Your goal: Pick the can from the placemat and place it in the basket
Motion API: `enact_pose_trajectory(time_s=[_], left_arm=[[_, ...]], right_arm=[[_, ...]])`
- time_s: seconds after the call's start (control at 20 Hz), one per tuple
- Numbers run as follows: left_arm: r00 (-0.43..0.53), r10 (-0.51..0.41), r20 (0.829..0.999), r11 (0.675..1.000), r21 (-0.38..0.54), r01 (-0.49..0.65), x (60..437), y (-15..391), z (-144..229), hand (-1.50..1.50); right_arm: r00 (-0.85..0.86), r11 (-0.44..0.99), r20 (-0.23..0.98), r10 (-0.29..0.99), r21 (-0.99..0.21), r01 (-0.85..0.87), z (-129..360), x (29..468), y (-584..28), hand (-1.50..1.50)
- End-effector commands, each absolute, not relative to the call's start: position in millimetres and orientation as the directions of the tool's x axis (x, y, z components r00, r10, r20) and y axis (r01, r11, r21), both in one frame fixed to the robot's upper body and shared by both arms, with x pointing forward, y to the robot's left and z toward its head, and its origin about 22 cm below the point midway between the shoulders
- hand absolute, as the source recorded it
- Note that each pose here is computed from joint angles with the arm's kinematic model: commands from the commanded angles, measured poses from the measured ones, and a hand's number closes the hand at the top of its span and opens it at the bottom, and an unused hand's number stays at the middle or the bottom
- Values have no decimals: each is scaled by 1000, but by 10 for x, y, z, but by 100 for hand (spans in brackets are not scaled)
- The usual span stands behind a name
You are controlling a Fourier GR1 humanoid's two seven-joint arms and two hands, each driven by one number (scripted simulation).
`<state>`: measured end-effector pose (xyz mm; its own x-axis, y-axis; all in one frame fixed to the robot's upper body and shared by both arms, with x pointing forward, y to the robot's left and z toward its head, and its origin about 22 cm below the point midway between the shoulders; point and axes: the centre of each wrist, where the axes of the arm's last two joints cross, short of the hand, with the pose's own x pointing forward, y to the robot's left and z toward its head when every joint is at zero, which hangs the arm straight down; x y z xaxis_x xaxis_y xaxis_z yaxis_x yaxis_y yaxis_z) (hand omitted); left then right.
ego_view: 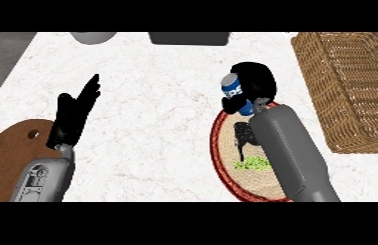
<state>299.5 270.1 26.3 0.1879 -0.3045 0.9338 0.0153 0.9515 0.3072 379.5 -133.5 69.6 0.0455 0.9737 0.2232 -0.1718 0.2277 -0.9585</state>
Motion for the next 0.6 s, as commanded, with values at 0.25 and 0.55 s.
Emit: enact_pose_trajectory(time_s=[0.25, 0.55], left_arm=[[195, -312, 930, 948, 318, 2, 3010, 2688, 297, 0], [218, -297, 930, 952, 306, -8, 2904, 2888, 271, 0]], right_arm=[[-24, 657, 658, 753, -749, 78, 1745, 3822, -1172, 150], [-52, 659, 668, 742, -713, 240, 2756, 3700, -1346, 150]])
